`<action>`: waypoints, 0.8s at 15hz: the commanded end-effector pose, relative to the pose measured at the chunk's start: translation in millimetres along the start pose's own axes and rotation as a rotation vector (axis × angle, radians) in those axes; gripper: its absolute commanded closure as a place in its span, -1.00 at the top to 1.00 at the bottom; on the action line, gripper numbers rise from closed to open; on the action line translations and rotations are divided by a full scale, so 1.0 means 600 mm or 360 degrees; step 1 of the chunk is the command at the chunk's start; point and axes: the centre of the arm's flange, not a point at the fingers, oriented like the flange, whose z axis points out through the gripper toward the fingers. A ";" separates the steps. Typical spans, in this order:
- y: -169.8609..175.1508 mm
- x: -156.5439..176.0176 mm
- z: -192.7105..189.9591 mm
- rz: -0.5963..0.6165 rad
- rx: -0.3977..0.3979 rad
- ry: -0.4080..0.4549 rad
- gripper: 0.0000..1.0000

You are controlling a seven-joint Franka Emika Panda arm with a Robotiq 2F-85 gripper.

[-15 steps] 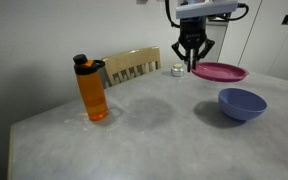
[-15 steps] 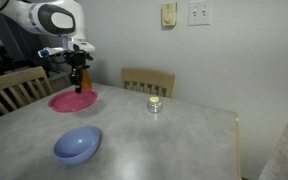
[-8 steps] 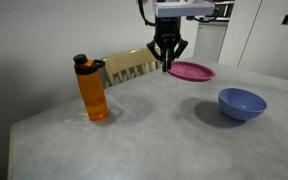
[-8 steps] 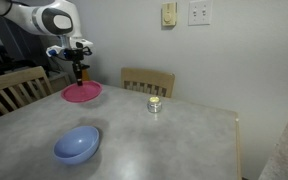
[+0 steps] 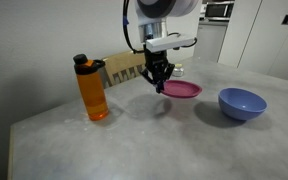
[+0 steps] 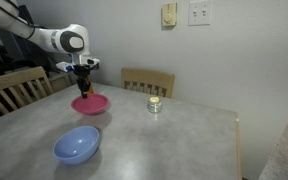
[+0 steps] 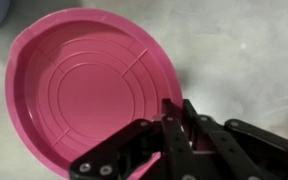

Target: Pick up the plate off the light blue bowl and put it on the table.

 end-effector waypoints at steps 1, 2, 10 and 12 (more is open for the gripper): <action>-0.003 0.056 0.034 -0.0045 -0.0024 -0.0062 -0.94; -0.002 0.060 0.044 -0.0047 -0.0020 -0.0069 -0.94; 0.001 0.052 0.051 -0.0180 0.0055 -0.0007 -0.94; 0.002 0.052 0.053 -0.0211 0.0052 -0.0015 -0.94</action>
